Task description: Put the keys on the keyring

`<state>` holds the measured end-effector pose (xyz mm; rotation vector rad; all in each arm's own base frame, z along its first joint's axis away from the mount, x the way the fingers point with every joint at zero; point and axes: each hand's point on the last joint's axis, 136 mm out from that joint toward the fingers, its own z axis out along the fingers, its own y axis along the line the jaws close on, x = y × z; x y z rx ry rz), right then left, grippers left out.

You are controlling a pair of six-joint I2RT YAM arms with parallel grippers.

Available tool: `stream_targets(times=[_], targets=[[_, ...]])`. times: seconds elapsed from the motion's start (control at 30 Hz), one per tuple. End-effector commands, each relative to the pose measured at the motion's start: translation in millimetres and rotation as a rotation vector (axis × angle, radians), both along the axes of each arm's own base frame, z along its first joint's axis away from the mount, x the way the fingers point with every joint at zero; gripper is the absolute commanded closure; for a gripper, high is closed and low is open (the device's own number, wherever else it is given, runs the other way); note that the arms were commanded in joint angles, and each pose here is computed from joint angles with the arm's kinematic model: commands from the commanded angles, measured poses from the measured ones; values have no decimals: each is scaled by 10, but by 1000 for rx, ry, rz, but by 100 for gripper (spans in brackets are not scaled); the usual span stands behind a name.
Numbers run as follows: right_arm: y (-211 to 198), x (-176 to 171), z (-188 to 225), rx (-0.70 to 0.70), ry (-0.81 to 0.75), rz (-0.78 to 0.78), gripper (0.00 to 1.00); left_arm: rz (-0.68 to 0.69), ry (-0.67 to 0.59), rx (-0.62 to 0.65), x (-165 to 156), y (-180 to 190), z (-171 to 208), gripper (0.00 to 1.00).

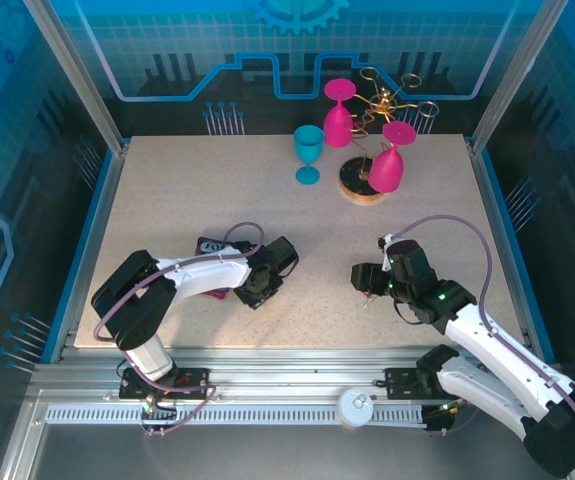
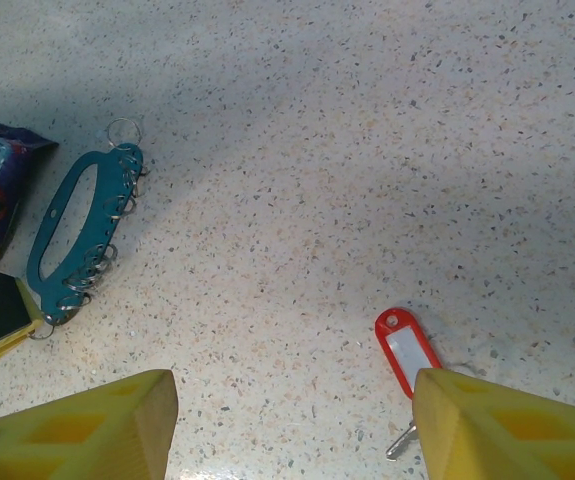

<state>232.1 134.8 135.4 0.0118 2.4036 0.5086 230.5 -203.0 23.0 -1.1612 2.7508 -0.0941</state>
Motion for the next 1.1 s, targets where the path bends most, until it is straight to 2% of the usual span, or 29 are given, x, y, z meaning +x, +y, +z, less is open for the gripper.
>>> stream_targets(times=[0.0, 0.3, 0.43, 0.47, 0.6, 0.67, 0.77, 0.97, 1.07], targets=[[-12, -4, 83, -12, -24, 2, 35, -7, 23, 27, -58, 19, 41, 86], [-12, -12, 101, -10, -27, 5, 36, -24, 13, 55, -62, 51, 139, 91], [12, -18, 133, -3, -36, 23, 36, -109, -30, 54, -25, 17, 343, 95], [30, -17, 152, 2, -44, 34, 36, -137, -45, 40, -16, -11, 408, 98], [183, 2, 292, 41, -118, 128, 37, -217, -111, -39, 11, -135, 704, 99], [429, -57, 455, 84, -210, 288, 42, -228, -150, -99, 9, -188, 882, 100], [700, -176, 686, 73, -368, 463, 44, -237, -229, -206, 30, -279, 1205, 100], [1113, -360, 938, -28, -716, 690, 46, -197, -323, -381, 9, -301, 1750, 100], [1355, -502, 983, -36, -896, 823, 54, -164, -336, -467, -5, -319, 1900, 100]])
